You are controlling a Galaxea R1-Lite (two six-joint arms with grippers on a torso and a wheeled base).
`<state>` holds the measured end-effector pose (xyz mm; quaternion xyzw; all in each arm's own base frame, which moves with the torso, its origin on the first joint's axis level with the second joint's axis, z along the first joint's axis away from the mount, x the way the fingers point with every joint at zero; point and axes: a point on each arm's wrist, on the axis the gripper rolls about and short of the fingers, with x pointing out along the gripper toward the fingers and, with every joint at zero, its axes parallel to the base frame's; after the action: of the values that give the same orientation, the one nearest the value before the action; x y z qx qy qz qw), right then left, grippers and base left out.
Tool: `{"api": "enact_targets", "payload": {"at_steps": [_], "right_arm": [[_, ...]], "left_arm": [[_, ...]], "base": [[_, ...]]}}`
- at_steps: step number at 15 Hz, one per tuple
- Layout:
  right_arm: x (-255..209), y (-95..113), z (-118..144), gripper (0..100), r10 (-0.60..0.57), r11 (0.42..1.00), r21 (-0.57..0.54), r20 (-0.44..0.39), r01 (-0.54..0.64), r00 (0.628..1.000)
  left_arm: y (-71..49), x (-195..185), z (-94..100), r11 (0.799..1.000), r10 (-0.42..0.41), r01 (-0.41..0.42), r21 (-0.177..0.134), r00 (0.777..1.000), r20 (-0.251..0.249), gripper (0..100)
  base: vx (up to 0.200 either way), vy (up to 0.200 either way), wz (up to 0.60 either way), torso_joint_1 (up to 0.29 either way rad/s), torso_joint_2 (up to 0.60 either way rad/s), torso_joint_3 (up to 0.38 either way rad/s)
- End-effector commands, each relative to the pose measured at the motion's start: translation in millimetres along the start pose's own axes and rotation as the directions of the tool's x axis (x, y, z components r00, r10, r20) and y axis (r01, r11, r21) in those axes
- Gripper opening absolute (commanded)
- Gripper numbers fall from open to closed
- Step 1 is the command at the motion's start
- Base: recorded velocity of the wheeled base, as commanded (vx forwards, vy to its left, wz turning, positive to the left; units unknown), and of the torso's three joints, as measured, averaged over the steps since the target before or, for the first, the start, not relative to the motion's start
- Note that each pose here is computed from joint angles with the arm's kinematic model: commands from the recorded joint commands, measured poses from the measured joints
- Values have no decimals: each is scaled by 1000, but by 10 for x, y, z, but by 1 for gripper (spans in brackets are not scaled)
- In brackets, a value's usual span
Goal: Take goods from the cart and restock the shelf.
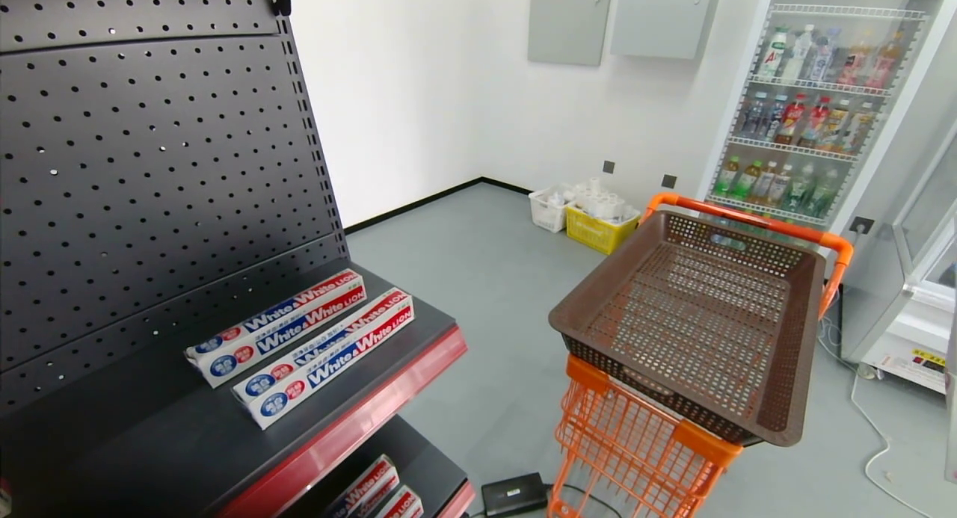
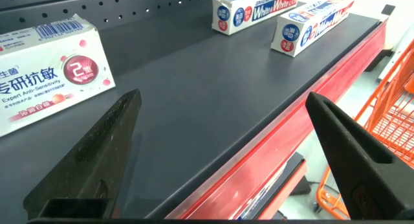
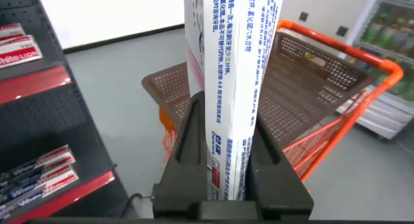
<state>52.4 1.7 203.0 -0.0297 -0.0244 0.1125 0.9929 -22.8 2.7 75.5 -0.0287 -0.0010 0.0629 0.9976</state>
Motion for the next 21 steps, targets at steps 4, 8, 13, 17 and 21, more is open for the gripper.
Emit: {"api": "enact_targets", "payload": {"at_steps": [4,8,13,17,21], "right_arm": [[-331,91,-151,0,-170,984,-31,92,174,981],[-484,180,-264,0,-215,976,-21,96,218,972],[-532,212,-316,0,-209,977,-15,82,211,974],[-534,214,-320,0,-205,978,-15,82,206,975],[-532,214,-356,0,-193,981,-13,75,194,978]], "left_arm": [[0,0,0,1000,1,-1,-1,1000,0,100],[0,0,0,1000,1,-1,-1,1000,0,100],[0,0,0,1000,1,-1,-1,1000,0,100],[0,0,0,1000,1,-1,-1,1000,0,100],[0,0,0,1000,1,-1,-1,1000,0,100]], "base": [[0,0,0,0,0,0],[0,0,0,0,0,0],[0,0,240,3,0,0],[0,0,600,10,0,1],[0,0,600,2,2,-1]]}}
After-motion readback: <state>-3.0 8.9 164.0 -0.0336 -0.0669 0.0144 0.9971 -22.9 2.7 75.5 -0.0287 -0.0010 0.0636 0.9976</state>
